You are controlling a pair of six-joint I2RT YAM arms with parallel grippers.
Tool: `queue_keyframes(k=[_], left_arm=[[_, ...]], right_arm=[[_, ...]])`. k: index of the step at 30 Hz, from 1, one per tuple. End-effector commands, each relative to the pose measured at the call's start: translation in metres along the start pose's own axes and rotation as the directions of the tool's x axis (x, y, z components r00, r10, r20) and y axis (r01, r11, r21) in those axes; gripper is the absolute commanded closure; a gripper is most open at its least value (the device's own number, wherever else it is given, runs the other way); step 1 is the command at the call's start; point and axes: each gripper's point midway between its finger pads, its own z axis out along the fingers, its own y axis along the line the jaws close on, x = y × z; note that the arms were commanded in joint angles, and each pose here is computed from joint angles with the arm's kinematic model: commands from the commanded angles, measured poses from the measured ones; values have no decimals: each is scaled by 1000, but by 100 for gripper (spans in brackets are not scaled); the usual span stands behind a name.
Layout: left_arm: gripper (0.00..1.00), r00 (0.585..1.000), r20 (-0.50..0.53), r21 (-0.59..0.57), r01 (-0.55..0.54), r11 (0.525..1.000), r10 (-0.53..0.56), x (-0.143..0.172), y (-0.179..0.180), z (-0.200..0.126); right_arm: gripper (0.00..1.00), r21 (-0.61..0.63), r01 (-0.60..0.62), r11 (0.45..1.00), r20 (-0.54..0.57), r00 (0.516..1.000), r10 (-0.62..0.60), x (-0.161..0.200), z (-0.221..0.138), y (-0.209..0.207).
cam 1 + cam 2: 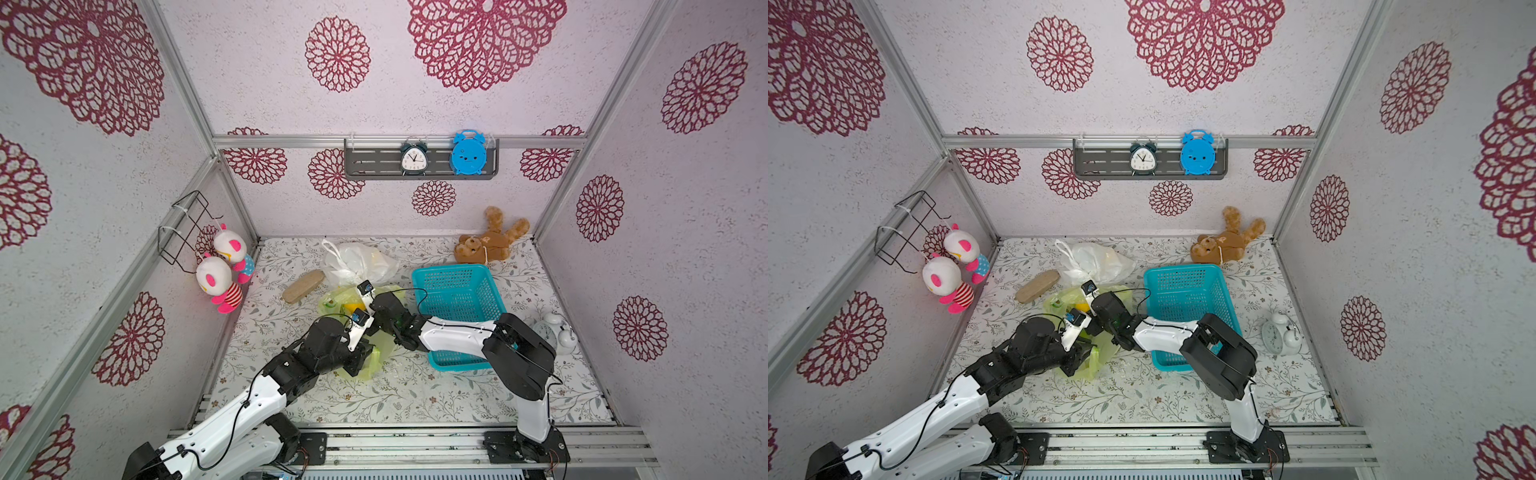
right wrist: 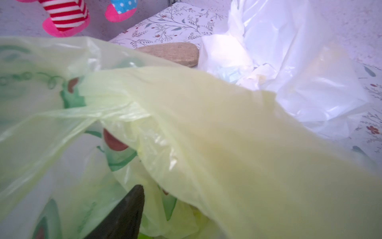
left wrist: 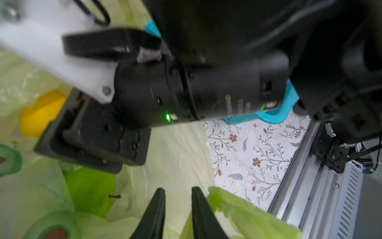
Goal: Untie the knot of a plastic bag & take out the apple
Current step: Adjust the plastic bag at the center of the board.
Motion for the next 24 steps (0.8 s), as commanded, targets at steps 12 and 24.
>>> queue_keyframes(k=[12, 24], left_arm=[[84, 933, -69, -243, 327, 913, -353, 39, 41, -9], [75, 889, 223, -618, 446, 647, -399, 5, 126, -101]], right_arm=[[29, 185, -163, 969, -209, 957, 201, 36, 72, -46], [53, 214, -283, 935, -103, 945, 310, 59, 4, -53]])
